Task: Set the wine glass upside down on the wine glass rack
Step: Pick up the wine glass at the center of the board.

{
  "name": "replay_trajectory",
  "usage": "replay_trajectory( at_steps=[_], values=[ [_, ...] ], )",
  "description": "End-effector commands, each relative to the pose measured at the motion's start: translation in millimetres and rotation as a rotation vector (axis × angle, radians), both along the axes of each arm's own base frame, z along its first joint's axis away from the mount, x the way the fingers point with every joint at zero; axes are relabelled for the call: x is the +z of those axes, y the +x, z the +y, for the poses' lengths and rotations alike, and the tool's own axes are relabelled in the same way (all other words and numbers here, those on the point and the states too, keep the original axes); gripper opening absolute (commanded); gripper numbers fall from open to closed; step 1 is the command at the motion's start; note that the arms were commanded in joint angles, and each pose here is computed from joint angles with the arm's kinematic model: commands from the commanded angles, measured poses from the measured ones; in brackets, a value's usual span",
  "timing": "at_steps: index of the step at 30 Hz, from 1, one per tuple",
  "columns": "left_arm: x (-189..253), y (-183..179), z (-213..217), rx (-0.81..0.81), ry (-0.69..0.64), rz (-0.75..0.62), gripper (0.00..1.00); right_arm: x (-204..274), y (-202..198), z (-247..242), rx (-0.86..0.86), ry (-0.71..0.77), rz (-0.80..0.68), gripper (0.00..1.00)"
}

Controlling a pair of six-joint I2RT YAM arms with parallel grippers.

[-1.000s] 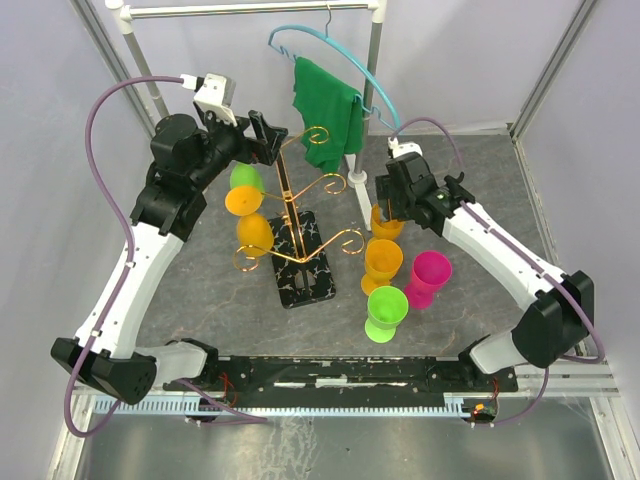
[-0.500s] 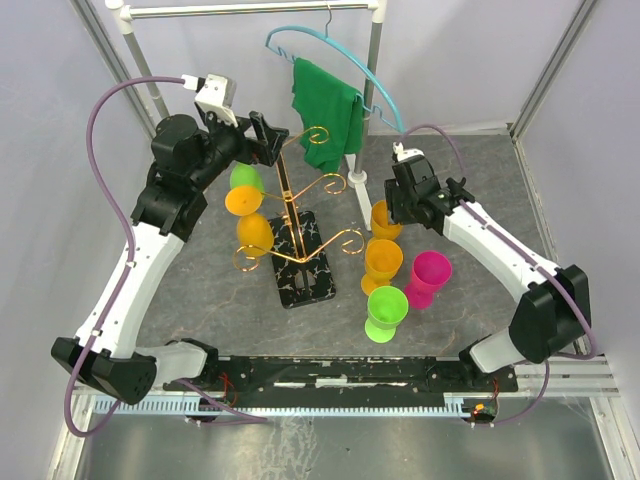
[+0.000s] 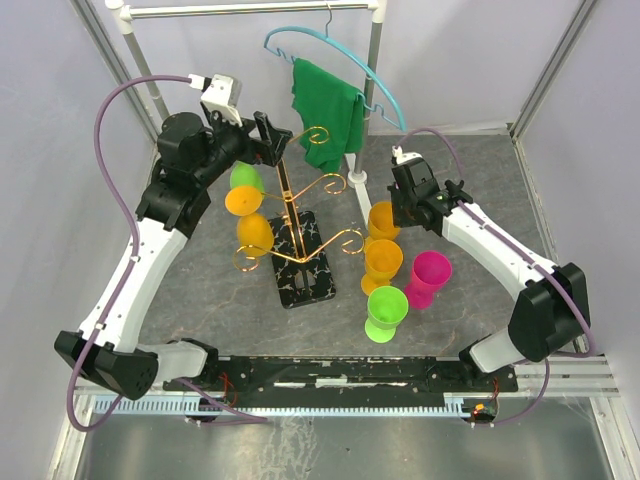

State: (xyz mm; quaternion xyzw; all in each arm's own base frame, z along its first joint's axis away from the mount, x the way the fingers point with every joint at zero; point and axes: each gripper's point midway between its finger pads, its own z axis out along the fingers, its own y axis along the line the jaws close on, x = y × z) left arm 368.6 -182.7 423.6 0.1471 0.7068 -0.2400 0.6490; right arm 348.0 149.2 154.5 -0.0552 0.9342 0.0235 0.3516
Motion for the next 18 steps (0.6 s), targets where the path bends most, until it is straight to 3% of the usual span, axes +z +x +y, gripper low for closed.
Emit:
replay_trajectory(
  at_steps=[1, 6, 12, 18],
  values=[
    [28, -8, -8, -0.036, -0.089, -0.025, 0.95, 25, 4, -5, -0.012, 0.005, -0.070, 0.01],
    [33, -2, -20, -0.045, -0.251, 0.063, 0.95, 67, 0, -27, -0.035, -0.074, -0.137, 0.01],
    [37, 14, -21, 0.005, -0.372, 0.118, 0.96, 142, -20, -87, -0.208, -0.230, -0.299, 0.01],
    [46, 16, -23, 0.022, -0.581, 0.167, 0.96, 232, -38, -109, -0.254, -0.169, -0.562, 0.01]
  ],
)
